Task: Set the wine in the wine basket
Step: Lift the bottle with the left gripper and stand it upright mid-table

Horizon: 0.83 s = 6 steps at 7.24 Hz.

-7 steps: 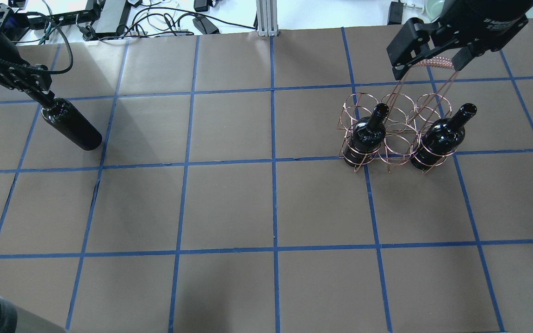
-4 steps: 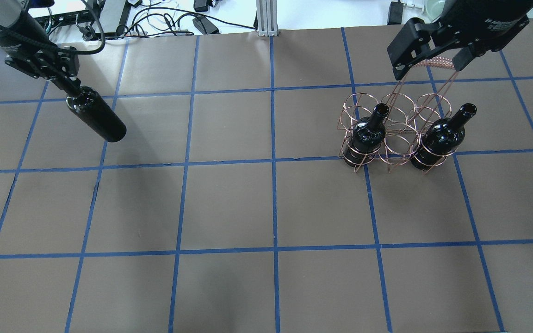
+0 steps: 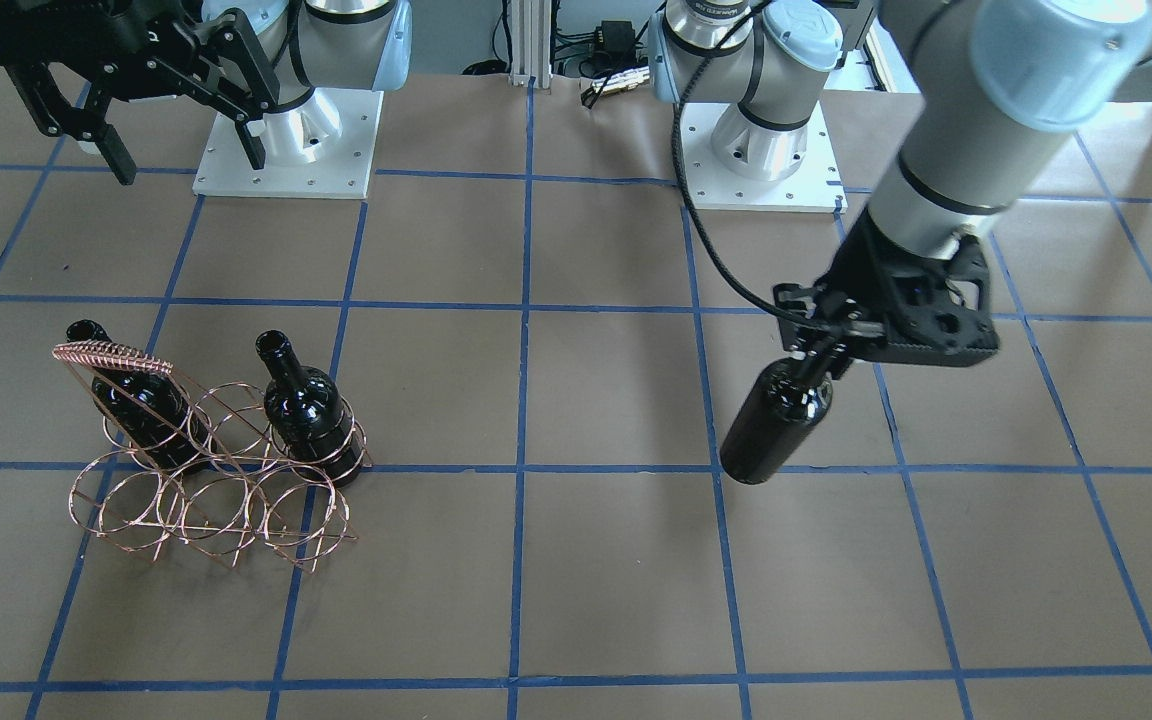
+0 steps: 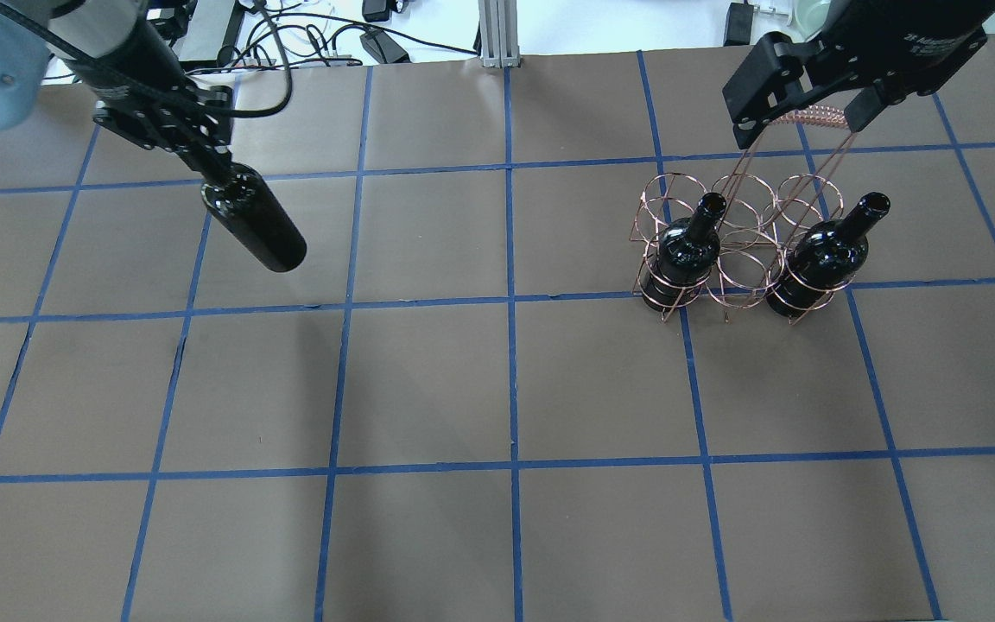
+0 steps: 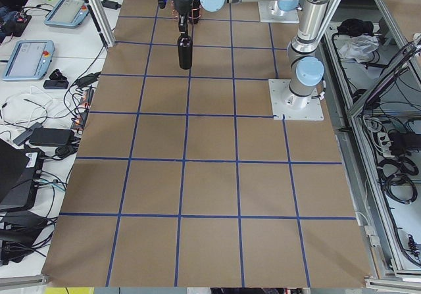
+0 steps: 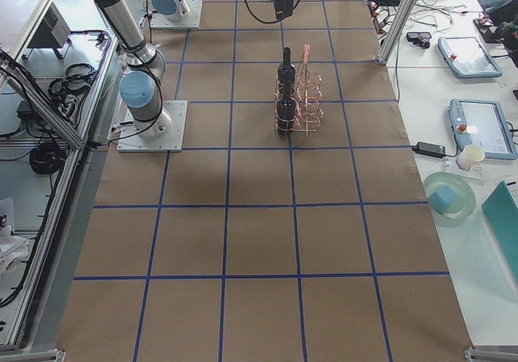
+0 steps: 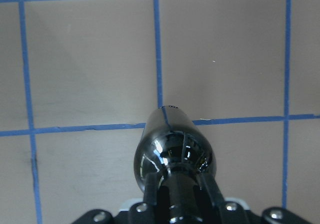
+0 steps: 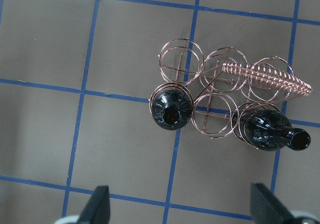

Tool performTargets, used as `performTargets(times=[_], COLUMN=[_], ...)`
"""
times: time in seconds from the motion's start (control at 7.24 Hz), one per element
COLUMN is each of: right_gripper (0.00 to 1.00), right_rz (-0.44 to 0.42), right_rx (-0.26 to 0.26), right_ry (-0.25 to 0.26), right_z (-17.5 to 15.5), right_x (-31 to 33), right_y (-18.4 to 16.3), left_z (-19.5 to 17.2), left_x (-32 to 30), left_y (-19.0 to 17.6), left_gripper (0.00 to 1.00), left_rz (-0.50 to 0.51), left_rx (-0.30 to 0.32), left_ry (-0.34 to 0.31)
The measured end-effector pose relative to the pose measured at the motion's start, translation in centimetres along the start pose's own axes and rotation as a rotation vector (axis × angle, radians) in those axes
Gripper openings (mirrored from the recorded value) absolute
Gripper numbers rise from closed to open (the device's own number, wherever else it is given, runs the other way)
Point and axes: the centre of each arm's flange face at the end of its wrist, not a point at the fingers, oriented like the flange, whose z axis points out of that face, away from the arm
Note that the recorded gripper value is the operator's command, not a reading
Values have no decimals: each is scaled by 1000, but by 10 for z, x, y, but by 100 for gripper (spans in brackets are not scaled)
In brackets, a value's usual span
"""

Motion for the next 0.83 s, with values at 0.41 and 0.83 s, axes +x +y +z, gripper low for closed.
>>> performTargets(times=[0.41, 0.83], right_gripper=[100, 100], right_rz=[-1, -1], right_rx=[0, 0], right_ry=[0, 1], right_z=[0, 0], right_x=[0, 0], right_y=[0, 0], left_z=[14, 42], left_x=[99, 146], left_y=[64, 101], left_gripper=[0, 0], left_rz=[85, 171], left_rx=[-35, -71], left_ry=[10, 8])
